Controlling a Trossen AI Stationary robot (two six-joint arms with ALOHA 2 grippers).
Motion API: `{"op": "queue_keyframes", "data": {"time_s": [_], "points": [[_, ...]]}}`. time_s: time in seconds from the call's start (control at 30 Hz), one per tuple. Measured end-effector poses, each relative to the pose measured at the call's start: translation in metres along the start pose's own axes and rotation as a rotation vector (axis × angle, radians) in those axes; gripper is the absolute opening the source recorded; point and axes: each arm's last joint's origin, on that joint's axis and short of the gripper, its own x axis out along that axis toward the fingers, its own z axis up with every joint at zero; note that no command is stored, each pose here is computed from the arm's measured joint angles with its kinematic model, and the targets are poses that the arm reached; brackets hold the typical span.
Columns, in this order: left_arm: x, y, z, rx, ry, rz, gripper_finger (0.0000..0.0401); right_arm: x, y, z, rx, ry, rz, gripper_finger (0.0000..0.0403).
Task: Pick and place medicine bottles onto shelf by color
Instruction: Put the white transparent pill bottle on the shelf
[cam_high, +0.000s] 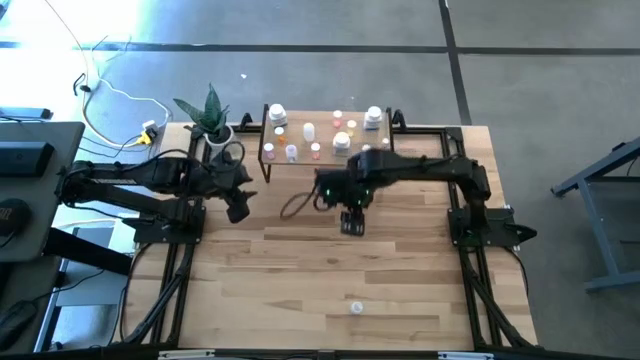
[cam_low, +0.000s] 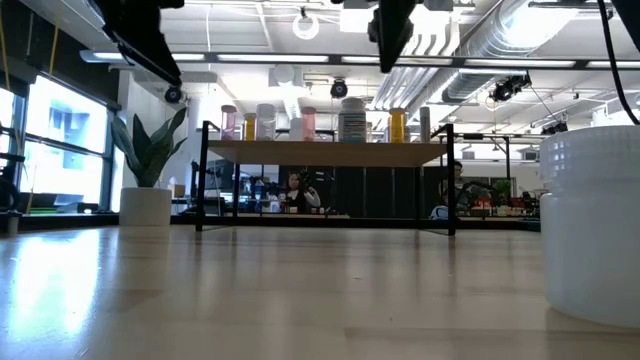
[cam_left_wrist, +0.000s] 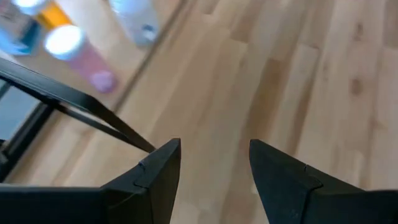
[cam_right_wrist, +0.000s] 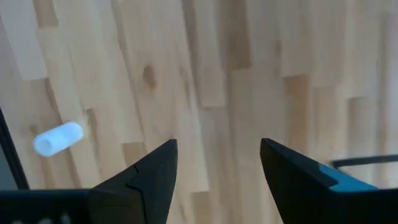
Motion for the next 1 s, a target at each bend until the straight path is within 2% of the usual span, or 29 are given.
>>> {"op": "queue_keyframes", "data": {"time_s": [0.33, 0.53, 0.8, 1.0], "points": [[-0.012, -0.03, -0.013, 0.042, 0.033, -0.141, 0.018, 0.041, 0.067, -0.019, 0.045, 0.088, 0.017, 0.022], [-0.02, -0.044, -0.02, 0.047, 0.037, -0.214, 0.018, 0.047, 0.104, -0.032, 0.012, 0.073, 0.046, 0.022], [-0.028, -0.057, -0.027, 0.04, 0.042, -0.273, 0.018, 0.047, 0.141, -0.05, 0.079, 0.076, 0.062, 0.022], [-0.033, -0.063, -0.032, 0.019, 0.037, -0.291, 0.018, 0.054, 0.172, -0.056, 0.092, 0.001, 0.079, 0.022]]}}
